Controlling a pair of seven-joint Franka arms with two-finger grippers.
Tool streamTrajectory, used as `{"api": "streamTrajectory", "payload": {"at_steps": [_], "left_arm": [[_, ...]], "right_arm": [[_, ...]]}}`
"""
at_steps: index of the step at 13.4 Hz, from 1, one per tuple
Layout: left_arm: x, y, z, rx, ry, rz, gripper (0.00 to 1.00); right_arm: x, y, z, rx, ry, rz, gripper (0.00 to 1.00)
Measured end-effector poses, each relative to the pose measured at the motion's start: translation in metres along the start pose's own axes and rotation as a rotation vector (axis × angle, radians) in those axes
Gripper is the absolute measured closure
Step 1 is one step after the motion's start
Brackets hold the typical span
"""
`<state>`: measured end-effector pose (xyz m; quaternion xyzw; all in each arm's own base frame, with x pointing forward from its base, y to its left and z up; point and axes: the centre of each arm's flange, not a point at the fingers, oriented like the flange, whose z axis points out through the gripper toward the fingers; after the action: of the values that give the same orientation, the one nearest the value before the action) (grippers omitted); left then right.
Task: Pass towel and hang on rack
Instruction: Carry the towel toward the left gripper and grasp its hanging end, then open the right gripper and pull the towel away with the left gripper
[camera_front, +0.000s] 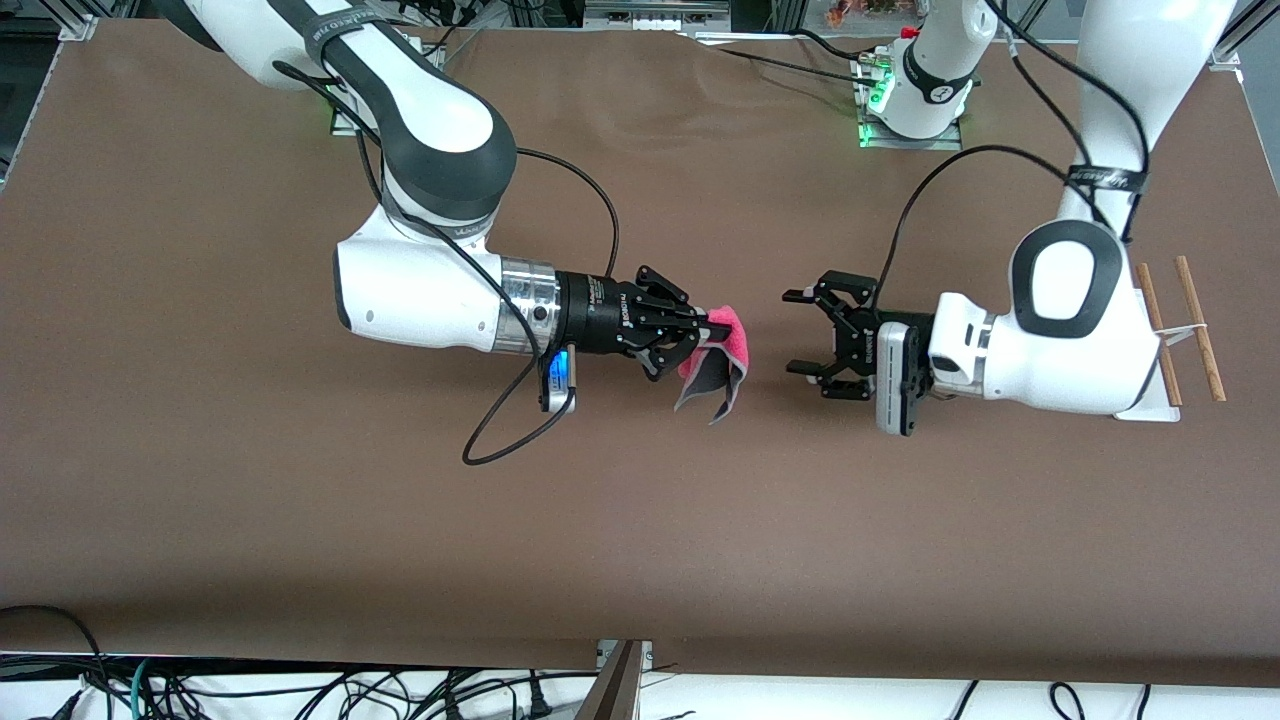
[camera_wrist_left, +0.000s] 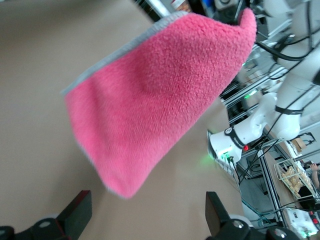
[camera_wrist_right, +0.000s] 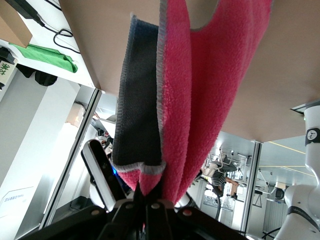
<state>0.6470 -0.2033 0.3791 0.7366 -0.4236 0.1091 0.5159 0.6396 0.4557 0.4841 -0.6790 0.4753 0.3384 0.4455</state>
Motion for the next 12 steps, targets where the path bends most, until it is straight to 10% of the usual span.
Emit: {"api": "streamTrajectory", "payload": {"at_steps": [7, 12], "left_arm": [[0.011, -0.015, 0.062, -0.001, 0.117, 0.193, 0.06], [0.014, -0.016, 0.06, 0.022, 0.122, 0.23, 0.6]], "right_arm": [[-0.018, 0.004, 0.011, 0.044, -0.024, 0.031, 0.98], [-0.018, 0.003, 0.011, 0.047, -0.024, 0.033, 0.98]]}}
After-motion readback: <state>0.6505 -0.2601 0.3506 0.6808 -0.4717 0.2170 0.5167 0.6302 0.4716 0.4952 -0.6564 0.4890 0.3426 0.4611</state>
